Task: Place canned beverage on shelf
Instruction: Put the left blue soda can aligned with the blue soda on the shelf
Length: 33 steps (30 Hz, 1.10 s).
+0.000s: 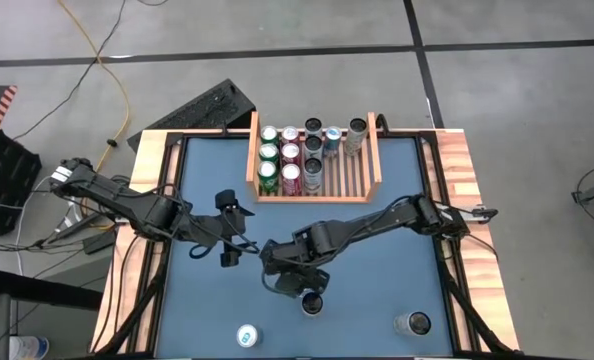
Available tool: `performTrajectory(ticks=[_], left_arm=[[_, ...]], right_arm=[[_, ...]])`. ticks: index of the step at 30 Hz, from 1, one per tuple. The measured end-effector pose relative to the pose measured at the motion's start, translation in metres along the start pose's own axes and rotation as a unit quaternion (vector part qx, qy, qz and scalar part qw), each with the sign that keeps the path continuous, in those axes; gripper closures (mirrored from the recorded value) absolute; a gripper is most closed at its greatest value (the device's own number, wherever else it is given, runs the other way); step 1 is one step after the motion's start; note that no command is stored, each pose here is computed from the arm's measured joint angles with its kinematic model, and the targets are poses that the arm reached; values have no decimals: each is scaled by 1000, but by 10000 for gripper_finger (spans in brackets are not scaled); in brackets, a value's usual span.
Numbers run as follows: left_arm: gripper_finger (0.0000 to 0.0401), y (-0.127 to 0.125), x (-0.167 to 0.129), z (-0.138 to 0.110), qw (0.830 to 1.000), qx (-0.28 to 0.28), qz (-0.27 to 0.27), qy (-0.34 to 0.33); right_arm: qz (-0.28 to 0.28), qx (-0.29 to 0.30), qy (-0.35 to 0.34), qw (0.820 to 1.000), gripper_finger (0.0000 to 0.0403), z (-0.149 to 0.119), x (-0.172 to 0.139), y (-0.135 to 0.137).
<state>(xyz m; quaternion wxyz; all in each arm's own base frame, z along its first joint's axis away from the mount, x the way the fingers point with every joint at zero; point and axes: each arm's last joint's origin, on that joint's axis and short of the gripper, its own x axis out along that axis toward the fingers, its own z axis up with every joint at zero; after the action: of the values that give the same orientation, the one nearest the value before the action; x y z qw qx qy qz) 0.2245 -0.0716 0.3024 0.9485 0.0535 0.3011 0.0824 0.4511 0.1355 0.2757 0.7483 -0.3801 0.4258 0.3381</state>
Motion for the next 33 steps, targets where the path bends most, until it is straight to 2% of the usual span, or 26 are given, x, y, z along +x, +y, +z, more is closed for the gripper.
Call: performTrajectory(ticks=[7,15,33], left_arm=[[60,0,0,-1,1000,7,3,3],[60,1,0,-1,1000,7,13,2],[60,1,0,-1,1000,3,14,1]], right_arm=[[8,3,10,1000,117,-3,12,-1],[7,4,10,1000,130,-3,10,-1],[9,13,3,1000,278,-6,10,-5]])
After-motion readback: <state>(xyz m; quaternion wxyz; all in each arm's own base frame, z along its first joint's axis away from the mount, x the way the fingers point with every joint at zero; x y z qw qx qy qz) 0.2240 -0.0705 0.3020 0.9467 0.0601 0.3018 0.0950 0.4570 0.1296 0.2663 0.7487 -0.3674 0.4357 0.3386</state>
